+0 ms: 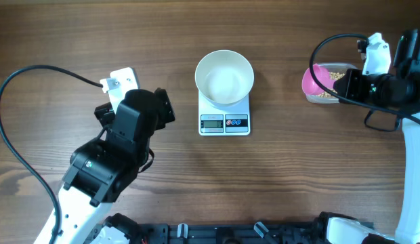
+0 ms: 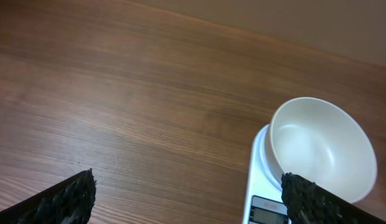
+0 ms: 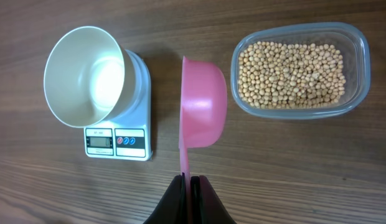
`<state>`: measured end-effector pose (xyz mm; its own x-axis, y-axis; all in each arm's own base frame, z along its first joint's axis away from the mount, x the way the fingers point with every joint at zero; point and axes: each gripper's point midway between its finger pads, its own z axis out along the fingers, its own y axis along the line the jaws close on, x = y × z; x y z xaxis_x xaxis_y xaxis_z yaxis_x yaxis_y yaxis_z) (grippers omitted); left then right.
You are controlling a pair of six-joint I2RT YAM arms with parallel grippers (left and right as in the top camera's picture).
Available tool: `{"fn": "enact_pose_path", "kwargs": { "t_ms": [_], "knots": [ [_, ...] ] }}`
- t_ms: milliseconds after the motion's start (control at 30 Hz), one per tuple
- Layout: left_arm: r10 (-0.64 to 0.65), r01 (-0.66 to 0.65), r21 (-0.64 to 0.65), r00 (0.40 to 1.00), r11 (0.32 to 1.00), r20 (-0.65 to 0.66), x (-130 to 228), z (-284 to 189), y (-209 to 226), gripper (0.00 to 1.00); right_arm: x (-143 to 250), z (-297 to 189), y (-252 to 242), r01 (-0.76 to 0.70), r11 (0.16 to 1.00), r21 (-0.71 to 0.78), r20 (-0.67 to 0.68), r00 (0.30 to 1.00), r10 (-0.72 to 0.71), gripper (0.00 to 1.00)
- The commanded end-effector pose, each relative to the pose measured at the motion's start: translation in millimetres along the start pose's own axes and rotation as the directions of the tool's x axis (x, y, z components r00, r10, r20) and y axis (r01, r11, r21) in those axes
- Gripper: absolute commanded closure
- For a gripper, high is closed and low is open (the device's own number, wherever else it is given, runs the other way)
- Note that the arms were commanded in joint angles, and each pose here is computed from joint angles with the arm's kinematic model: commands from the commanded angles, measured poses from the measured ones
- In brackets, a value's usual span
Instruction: Scoop item into bowl and weigh 150g on scale
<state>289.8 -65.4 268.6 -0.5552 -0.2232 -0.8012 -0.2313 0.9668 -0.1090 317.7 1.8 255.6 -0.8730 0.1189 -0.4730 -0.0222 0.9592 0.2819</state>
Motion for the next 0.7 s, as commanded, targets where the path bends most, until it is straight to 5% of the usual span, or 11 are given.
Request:
{"fn": "enact_pose_path", "kwargs": {
  "t_ms": [0,667],
  "knots": [
    [0.009,-0.009,-0.044,1.000,0.999,0.006,-2,5,6,0.00,-6,-2,1,0.044,0.999,0.006,0.015,0.999,-0.044,0.96],
    [0.018,-0.018,-0.052,1.000,0.998,-0.007,1,9,4,0.00,-38,-5,-3,0.145,0.989,0.040,0.139,0.979,-0.149,0.96]
  ]
}}
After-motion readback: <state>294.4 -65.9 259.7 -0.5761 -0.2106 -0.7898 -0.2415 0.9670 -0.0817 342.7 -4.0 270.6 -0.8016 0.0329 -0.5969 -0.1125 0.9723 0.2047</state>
